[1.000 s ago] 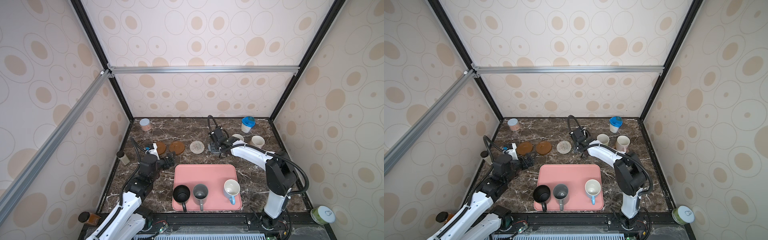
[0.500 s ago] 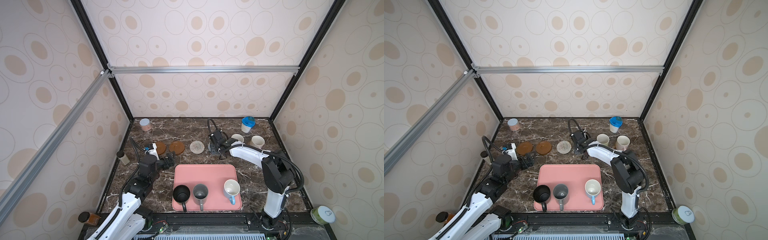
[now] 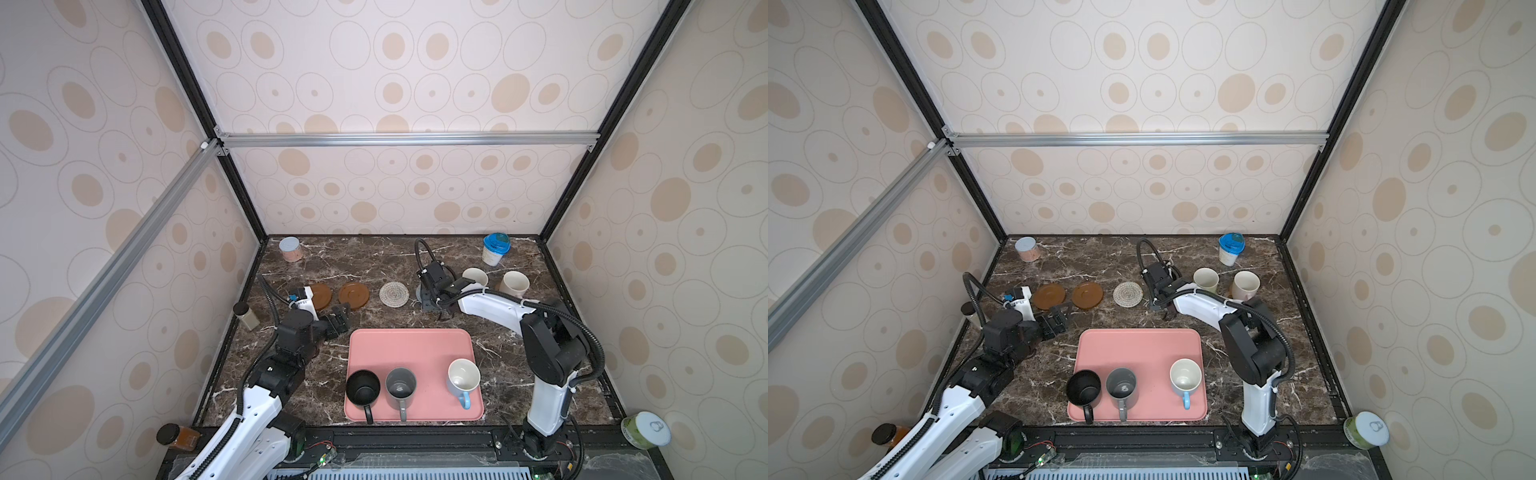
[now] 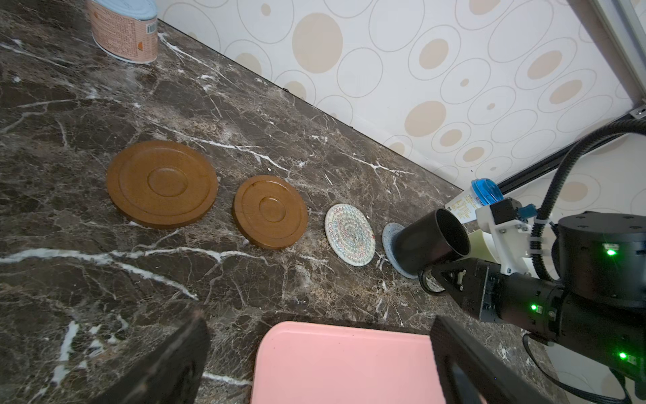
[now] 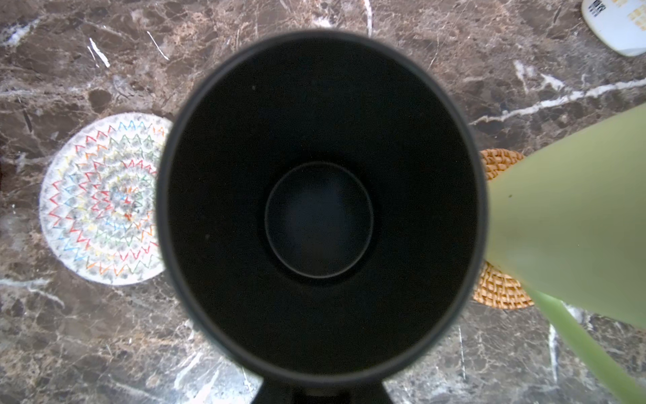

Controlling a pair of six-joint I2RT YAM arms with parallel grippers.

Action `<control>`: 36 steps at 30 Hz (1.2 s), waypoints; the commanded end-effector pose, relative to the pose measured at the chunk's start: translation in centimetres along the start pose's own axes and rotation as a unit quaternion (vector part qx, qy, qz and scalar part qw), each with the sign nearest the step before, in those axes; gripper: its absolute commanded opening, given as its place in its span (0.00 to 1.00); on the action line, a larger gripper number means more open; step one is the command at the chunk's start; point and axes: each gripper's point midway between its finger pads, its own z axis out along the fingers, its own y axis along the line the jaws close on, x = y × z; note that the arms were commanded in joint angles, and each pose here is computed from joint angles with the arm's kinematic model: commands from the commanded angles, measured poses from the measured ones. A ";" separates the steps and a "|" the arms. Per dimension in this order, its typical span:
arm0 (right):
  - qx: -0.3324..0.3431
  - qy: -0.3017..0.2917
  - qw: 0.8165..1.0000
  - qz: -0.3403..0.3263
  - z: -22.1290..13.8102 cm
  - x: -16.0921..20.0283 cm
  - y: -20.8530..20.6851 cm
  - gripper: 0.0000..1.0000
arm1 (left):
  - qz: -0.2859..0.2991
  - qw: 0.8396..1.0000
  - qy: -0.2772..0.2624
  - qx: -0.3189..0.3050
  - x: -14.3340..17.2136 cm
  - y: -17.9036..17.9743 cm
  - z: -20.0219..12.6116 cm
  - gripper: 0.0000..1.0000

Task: Place cups on coasters
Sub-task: Place the cup on the coaster.

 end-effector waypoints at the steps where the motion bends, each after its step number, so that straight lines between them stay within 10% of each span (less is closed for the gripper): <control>1: 0.003 -0.027 1.000 0.015 0.1 -1.3 -0.1 0.07 | -0.006 1.000 0.000 0.000 0.0 0.0 -0.2 1.00; 36: 0.015 -0.016 1.000 0.013 -0.1 -0.6 -0.8 0.33 | -0.008 1.000 0.000 0.003 -0.1 -0.2 -0.2 1.00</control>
